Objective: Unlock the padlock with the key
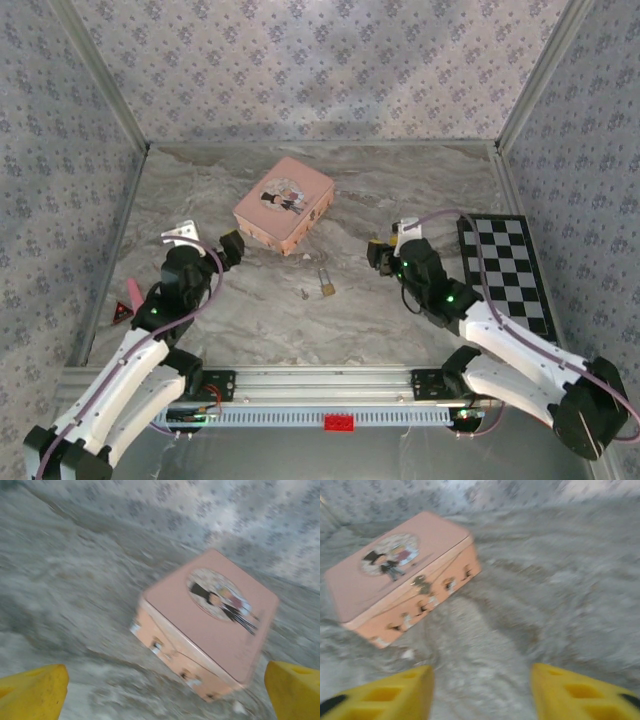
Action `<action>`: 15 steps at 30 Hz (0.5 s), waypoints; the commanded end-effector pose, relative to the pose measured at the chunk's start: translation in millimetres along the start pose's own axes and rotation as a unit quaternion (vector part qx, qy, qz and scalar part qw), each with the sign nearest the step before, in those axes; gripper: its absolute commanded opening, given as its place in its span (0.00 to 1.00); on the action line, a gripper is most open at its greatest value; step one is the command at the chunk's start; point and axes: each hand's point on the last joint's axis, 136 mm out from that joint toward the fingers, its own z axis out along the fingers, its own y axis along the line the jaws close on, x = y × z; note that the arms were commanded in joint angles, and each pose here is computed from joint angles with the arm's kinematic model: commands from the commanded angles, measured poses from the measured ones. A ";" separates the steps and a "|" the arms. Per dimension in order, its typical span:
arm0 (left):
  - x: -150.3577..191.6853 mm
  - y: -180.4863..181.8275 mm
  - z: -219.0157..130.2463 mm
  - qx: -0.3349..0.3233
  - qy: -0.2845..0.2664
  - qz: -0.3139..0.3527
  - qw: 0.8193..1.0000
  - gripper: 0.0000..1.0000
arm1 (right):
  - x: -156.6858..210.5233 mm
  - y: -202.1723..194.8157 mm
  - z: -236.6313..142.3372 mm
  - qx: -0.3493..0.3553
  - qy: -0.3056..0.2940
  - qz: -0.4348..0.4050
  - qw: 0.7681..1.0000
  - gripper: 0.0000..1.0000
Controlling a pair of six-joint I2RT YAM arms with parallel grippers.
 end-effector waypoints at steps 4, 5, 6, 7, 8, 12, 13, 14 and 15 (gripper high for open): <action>-29.6 69.0 1.0 -0.213 -0.114 0.073 0.968 1.00 | -11.3 -92.4 -13.8 0.209 0.002 -0.093 0.974 0.77; -29.6 75.8 3.9 -0.231 -0.112 0.085 0.963 1.00 | -9.6 -101.4 -13.1 0.223 0.008 -0.091 0.971 0.78; -28.4 84.0 8.0 -0.250 -0.104 0.096 0.958 1.00 | -7.9 -110.5 -12.0 0.237 0.013 -0.091 0.967 0.78; -26.9 90.6 12.3 -0.265 -0.089 0.108 0.954 1.00 | -6.2 -117.5 -11.3 0.248 0.014 -0.091 0.964 0.78; -25.0 94.9 17.4 -0.274 -0.076 0.122 0.951 1.00 | -4.0 -123.8 -10.4 0.258 0.013 -0.091 0.962 0.79; -12.8 101.8 40.8 -0.258 -0.056 0.150 0.953 1.00 | 4.8 -146.5 -3.0 0.276 -0.007 -0.086 0.957 0.79; -8.2 103.9 45.6 -0.252 -0.053 0.146 0.955 1.00 | 9.0 -152.3 -1.4 0.280 -0.008 -0.083 0.956 0.79; -4.7 106.7 48.9 -0.251 -0.052 0.148 0.955 1.00 | 11.8 -156.6 0.2 0.283 -0.009 -0.081 0.956 0.79; -1.3 108.1 53.3 -0.246 -0.050 0.158 0.955 1.00 | 15.8 -161.5 2.2 0.285 -0.009 -0.080 0.955 0.79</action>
